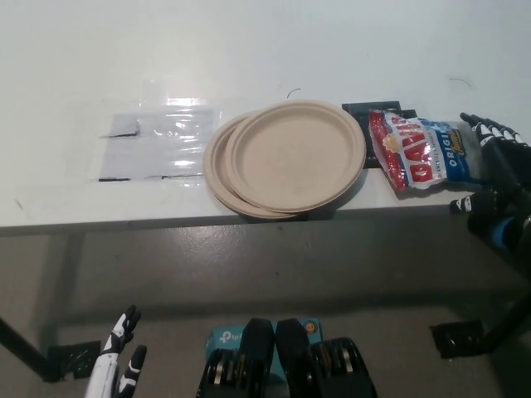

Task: The robot picks up a small bag of sunflower seeds on the right hand side and take it to the empty plate on the left hand side then pours some sunflower seeds on to the plate.

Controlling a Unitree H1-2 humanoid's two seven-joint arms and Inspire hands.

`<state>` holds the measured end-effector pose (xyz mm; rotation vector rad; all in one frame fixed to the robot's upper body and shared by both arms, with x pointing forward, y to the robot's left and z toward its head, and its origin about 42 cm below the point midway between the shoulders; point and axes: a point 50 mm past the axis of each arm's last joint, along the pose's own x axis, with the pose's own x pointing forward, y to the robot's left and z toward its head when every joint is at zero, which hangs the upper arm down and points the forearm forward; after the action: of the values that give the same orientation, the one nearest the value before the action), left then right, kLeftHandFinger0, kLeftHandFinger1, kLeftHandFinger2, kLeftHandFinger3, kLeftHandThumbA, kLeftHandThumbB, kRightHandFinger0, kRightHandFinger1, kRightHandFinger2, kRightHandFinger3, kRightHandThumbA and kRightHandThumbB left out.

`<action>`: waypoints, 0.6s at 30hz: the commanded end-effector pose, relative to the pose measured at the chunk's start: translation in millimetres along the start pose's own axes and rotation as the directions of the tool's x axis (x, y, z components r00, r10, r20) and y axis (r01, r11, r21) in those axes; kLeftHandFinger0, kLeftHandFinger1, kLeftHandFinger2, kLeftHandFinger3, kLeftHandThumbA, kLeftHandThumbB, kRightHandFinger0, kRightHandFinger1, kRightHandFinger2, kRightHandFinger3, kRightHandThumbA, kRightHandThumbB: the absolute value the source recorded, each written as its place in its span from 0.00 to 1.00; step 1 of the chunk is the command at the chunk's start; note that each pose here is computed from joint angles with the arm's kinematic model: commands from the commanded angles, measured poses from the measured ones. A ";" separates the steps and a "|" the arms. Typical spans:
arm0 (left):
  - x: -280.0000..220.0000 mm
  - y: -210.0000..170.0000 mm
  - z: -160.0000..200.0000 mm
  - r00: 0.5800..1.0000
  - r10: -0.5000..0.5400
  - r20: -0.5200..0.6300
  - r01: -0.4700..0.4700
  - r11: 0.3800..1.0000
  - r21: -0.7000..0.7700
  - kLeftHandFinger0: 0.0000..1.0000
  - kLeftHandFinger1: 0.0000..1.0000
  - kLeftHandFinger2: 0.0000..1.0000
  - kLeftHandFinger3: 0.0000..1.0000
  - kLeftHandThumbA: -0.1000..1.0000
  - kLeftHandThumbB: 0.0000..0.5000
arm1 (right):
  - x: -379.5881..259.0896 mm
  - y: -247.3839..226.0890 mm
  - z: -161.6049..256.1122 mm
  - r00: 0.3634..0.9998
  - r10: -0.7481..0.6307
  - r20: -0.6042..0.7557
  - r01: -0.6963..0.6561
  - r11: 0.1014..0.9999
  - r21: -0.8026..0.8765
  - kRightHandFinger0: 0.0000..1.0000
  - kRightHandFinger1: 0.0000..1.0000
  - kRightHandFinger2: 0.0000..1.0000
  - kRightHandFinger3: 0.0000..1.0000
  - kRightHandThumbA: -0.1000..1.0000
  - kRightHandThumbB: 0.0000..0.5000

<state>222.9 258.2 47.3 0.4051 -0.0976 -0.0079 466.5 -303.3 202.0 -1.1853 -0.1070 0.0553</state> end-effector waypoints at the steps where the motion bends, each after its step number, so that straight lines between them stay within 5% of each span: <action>1: 0.5 4.8 5.0 0.999 -0.020 0.027 0.019 0.999 0.033 1.00 1.00 1.00 1.00 1.00 0.13 | 13.9 -31.2 5.3 0.997 -0.072 0.018 0.072 0.997 -0.020 1.00 1.00 1.00 1.00 1.00 0.80; 18: 5.5 6.8 8.5 0.999 -0.038 0.026 0.036 0.998 0.060 1.00 1.00 1.00 1.00 1.00 0.18 | -2.4 -74.7 11.3 0.986 -0.154 0.069 0.153 0.988 0.019 1.00 1.00 1.00 1.00 1.00 0.73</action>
<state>223.7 258.0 48.4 0.4386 -0.0904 -0.0288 461.5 -307.3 236.4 -1.1661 -0.1942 0.0123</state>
